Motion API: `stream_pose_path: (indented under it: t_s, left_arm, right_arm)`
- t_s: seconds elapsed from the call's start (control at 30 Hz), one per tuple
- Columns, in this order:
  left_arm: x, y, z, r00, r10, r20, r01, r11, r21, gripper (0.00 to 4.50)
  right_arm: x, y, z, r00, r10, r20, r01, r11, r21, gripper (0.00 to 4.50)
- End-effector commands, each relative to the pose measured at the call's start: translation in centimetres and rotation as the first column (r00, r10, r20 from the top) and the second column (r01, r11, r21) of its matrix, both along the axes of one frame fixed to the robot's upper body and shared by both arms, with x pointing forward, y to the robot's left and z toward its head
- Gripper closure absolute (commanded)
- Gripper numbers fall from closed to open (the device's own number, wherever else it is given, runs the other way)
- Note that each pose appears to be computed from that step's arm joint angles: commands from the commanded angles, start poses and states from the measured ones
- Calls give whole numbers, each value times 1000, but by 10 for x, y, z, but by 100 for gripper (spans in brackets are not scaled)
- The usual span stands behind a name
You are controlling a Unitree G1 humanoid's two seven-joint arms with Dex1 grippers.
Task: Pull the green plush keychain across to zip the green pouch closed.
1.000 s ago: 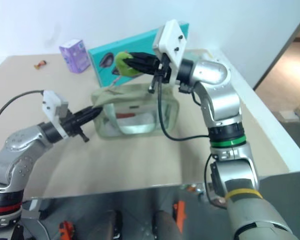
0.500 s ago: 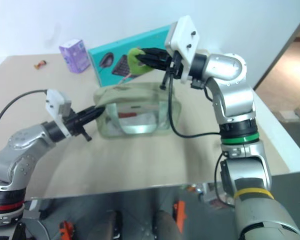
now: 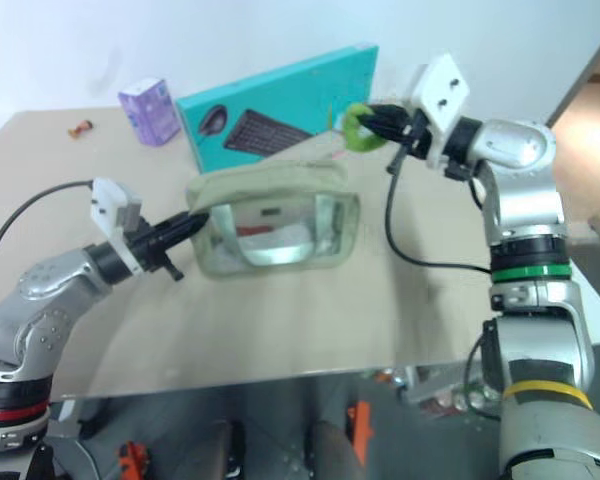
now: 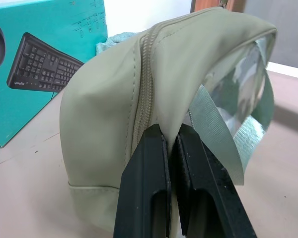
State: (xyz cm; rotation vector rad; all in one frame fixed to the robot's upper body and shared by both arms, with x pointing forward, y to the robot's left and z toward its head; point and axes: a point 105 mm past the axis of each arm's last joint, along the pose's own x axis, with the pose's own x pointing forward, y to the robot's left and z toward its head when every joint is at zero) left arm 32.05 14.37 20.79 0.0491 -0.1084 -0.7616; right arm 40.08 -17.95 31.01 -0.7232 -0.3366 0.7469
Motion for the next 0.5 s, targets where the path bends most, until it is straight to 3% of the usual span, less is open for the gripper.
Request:
stream_pose_path:
  t_s: [0.03, 0.23, 0.5]
  left_arm:
    - [-4, 7, 12, 998, 25, 49, -26, 1000, 12, 450]
    - [-5, 9, 10, 998, 27, 48, -28, 999, 24, 450]
    - [-5, 7, 11, 998, 19, 63, -22, 999, 41, 450]
  right_arm:
    - [4, -43, -1, 986, -158, 45, 160, 987, -32, 447]
    - [13, -79, -41, 943, -332, 19, 331, 930, -161, 447]
    - [2, -36, -135, 966, -242, -96, 199, 924, -325, 447]
